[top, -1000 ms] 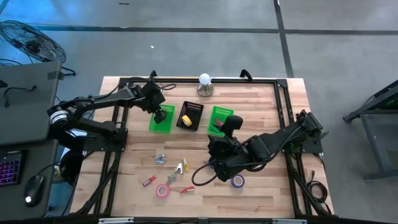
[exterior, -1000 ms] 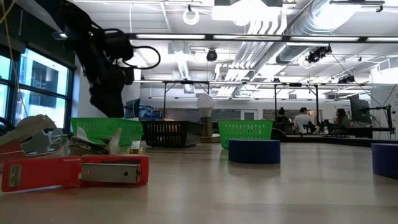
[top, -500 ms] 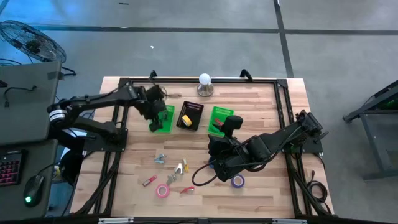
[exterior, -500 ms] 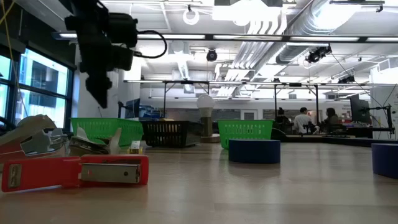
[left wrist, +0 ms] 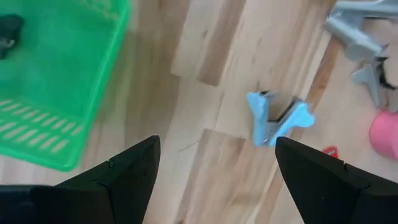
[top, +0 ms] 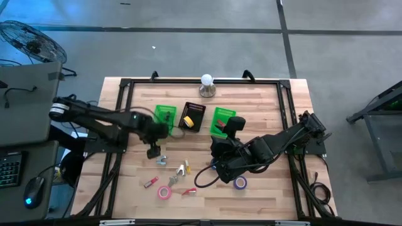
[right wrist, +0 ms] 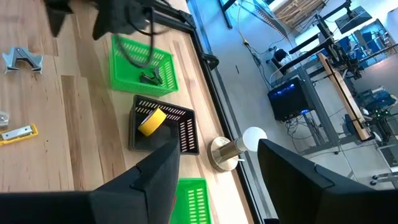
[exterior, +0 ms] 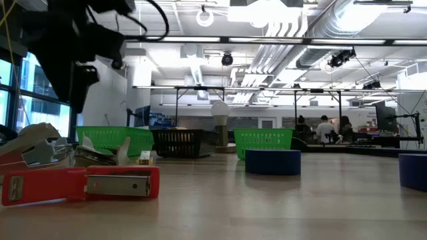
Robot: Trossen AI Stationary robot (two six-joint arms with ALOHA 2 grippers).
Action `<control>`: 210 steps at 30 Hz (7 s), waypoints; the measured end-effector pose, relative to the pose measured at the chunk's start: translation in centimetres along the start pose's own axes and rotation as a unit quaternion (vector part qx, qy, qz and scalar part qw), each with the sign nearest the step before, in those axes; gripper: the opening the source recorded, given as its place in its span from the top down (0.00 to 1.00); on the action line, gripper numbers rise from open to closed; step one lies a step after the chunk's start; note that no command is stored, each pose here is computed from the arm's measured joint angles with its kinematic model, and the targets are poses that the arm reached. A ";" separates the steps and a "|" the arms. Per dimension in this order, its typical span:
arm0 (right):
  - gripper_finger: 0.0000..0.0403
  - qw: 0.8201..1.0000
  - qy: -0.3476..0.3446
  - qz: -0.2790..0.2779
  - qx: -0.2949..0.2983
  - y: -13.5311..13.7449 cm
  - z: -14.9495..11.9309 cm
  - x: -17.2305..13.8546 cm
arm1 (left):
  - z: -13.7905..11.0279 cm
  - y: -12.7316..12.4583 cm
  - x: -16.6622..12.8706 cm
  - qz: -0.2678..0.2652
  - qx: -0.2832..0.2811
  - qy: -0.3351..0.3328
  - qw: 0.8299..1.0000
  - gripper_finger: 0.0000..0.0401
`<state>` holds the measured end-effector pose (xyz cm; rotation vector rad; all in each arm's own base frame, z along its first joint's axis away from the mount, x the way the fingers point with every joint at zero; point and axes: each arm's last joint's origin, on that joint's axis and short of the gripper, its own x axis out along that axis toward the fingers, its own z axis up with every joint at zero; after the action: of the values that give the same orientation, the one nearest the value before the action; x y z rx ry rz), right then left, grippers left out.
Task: Pick and place Stapler, Stapler remover, tape
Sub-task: Put the light blue staple remover into the left green bin, then put the left red stapler into the right green bin
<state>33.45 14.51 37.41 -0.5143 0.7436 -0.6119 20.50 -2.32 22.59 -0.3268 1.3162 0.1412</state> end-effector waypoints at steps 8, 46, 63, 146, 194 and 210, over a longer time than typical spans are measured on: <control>0.48 1.000 0.004 0.014 0.002 0.1 0.0 0.0 | -2.8 -3.8 0.9 0.045 -0.015 -0.027 0.999 0.22; 0.48 0.999 0.003 0.048 0.021 0.3 0.3 0.0 | -6.1 -4.3 7.0 -0.028 0.043 -0.106 0.993 0.22; 0.48 0.997 -0.001 0.069 0.032 0.5 0.5 0.0 | -5.8 -4.7 9.2 0.014 0.075 -0.097 0.992 0.22; 0.48 0.999 0.003 0.046 -0.006 0.2 0.3 0.2 | 1.1 1.0 0.1 -0.050 -0.108 0.030 0.992 0.16; 0.48 0.984 -0.014 0.174 0.026 1.7 1.1 -1.0 | -10.5 -14.1 8.4 0.048 -0.136 0.031 0.989 0.75; 0.48 0.973 -0.100 0.203 -0.042 3.2 2.0 -3.6 | -5.7 -17.2 -0.5 0.142 0.009 -0.230 0.963 0.85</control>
<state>33.83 19.60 38.33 -0.4766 0.6591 -0.1451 19.98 -20.31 24.55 -0.0769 0.8947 0.4208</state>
